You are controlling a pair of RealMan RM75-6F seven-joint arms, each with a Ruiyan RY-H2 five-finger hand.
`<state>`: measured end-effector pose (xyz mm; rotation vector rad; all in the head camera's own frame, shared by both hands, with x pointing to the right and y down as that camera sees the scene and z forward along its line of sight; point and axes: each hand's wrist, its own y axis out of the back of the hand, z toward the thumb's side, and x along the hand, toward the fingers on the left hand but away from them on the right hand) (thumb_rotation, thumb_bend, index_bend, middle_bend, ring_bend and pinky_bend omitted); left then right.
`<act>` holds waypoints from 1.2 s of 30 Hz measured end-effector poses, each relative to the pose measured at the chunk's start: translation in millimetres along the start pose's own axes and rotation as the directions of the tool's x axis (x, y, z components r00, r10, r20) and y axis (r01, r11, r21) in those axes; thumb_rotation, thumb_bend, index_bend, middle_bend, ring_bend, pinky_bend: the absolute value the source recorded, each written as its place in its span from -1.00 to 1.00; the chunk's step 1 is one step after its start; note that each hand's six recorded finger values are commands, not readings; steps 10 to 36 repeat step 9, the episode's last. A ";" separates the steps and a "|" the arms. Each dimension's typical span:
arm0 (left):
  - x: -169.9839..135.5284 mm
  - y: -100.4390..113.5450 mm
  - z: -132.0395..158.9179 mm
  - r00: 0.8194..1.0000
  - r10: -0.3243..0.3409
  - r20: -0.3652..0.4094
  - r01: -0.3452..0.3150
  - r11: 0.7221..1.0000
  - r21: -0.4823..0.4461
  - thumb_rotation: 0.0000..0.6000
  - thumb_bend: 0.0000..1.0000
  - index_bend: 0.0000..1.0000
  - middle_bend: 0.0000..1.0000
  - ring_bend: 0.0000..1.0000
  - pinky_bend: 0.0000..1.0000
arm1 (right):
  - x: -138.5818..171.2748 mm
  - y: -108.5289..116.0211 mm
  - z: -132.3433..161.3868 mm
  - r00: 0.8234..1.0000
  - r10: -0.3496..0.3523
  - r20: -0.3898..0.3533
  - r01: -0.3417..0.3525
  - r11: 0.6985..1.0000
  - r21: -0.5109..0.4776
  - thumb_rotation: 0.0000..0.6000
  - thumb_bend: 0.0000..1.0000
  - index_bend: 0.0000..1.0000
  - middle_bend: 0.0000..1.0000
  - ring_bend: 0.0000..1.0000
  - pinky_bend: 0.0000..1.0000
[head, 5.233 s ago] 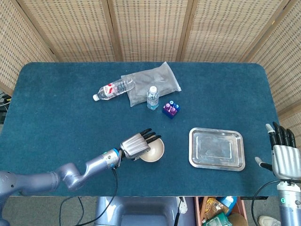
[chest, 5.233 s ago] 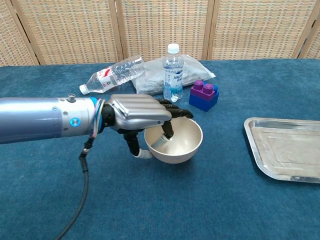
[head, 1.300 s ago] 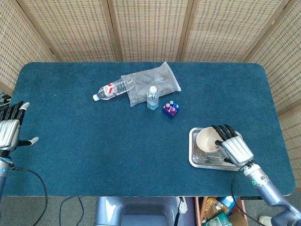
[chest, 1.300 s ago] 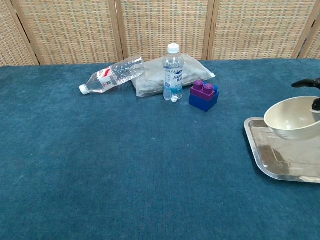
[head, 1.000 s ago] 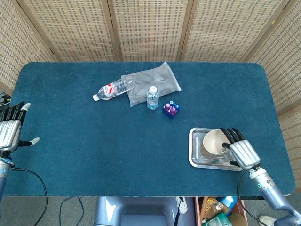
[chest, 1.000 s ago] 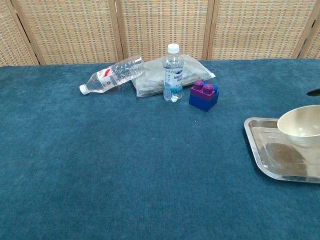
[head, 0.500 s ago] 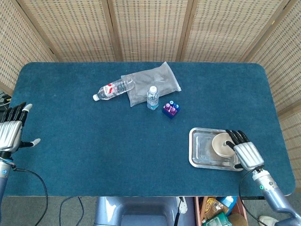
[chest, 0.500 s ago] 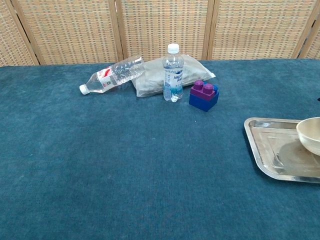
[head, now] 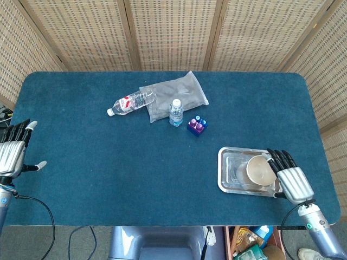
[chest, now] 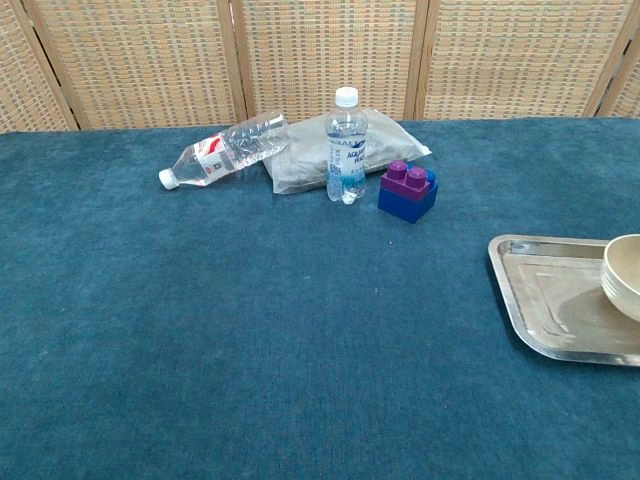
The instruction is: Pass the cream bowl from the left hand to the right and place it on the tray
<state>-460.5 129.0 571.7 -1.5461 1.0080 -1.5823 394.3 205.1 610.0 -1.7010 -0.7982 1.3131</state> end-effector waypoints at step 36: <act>-24.6 -4.3 -3.6 0.999 0.037 0.028 -0.037 0.999 -0.003 1.00 -1.00 -1.00 -1.00 -1.00 -1.00 | 28.2 31.2 8.5 0.977 -0.159 0.144 0.163 0.987 -0.012 1.00 -1.00 -1.00 -1.00 -1.00 -1.00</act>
